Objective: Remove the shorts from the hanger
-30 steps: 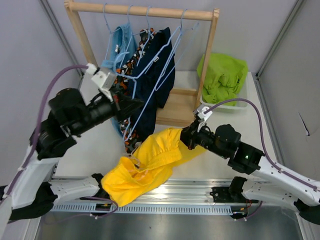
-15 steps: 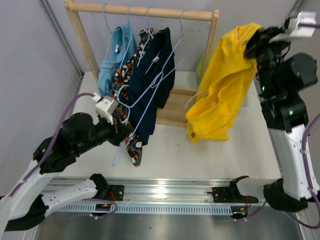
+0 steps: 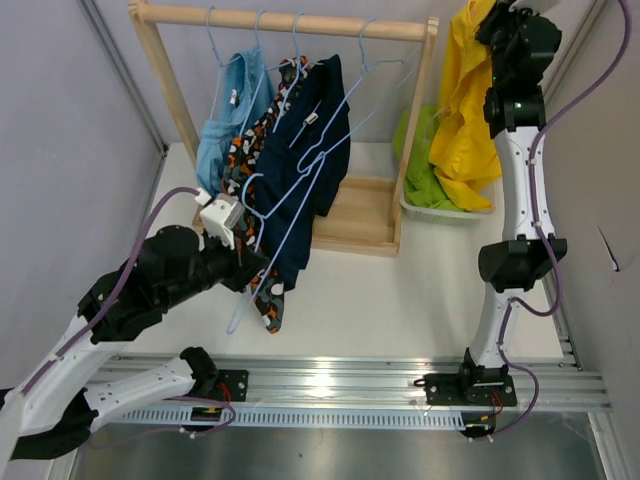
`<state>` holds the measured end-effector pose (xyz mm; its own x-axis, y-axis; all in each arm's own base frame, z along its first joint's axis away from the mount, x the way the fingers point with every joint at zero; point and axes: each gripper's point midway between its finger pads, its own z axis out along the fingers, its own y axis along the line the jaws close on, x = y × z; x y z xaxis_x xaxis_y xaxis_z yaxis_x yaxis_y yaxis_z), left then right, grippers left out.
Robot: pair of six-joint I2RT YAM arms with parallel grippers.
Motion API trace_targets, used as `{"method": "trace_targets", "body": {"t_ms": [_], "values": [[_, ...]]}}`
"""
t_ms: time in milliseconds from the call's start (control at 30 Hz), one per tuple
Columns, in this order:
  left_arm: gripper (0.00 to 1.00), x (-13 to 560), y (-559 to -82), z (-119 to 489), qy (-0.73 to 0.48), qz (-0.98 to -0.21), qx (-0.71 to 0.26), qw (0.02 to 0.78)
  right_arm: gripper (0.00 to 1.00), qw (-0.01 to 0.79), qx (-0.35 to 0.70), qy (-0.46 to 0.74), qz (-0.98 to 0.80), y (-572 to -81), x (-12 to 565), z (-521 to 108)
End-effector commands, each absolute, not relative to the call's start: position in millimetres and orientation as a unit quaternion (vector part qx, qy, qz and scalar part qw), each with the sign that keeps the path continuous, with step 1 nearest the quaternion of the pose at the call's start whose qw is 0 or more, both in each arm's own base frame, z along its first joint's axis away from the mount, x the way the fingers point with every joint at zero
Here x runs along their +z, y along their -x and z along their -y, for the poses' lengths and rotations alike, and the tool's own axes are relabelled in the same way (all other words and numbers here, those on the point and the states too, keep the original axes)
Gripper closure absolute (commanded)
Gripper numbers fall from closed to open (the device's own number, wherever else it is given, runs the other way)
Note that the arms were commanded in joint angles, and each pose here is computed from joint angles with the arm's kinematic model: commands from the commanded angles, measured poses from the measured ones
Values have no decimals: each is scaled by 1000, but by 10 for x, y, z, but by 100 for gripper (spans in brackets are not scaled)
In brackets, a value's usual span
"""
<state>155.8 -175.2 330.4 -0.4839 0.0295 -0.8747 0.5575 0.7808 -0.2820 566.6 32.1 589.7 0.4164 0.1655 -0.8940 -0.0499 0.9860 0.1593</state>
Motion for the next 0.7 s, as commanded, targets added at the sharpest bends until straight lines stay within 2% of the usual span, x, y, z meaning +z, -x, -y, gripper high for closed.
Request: {"method": "trace_targets", "body": {"t_ms": [0,33,67,133,167,200,233,267,300,367,400,467,500,567,633,667], "values": [[100,3344,-1675,1808,-180,-806,-270,495,100,878,78,-68,-466,-5522,6218,-231],[100,3333,-1696,1815,-182,-807,-265,496,100,848,71,-79,-520,-5816,5624,-216],[100,3299,-1734,1836,-183,-810,-259,494,100,847,73,-84,-521,-5846,5475,-202],[100,3300,-1800,1844,-183,-812,-246,496,100,840,73,-93,-530,-5715,5246,-178],[100,3292,-1839,1848,-181,-816,-238,495,100,810,67,-123,-570,-5785,4614,-117],[100,3356,-1893,1863,-177,-818,-231,495,100,809,70,-143,-566,-5601,4610,-63],[100,3365,-1958,1836,-171,-822,-218,497,86,791,66,-161,-586,-5547,4368,-19],[100,3378,-1991,1838,-171,-824,-213,496,39,757,65,-188,-623,-5499,3882,13],[100,3484,-2069,1842,-167,-822,-207,503,21,747,66,-198,-631,-5360,3841,34],[100,3625,-2142,1843,-164,-818,-201,513,8,705,58,-214,-674,-5195,3479,47],[100,3633,-2186,1842,-163,-821,-192,512,7,681,53,-233,-693,-5079,3180,71],[100,3739,-2290,1852,-164,-825,-170,514,7,683,60,-230,-690,-4794,3228,63],[100,3744,-2316,1850,-167,-828,-160,511,7,669,55,-227,-705,-4654,3000,59],[100,3800,-2331,1915,-182,-832,-160,500,7,685,60,-218,-692,-4340,3180,71],[100,3707,-2344,1957,-194,-846,-149,475,6,675,47,-210,-706,-4102,3056,96],[100,3582,-2289,1920,-203,-859,-137,449,5,691,48,-207,-691,-3921,3240,120]]}}
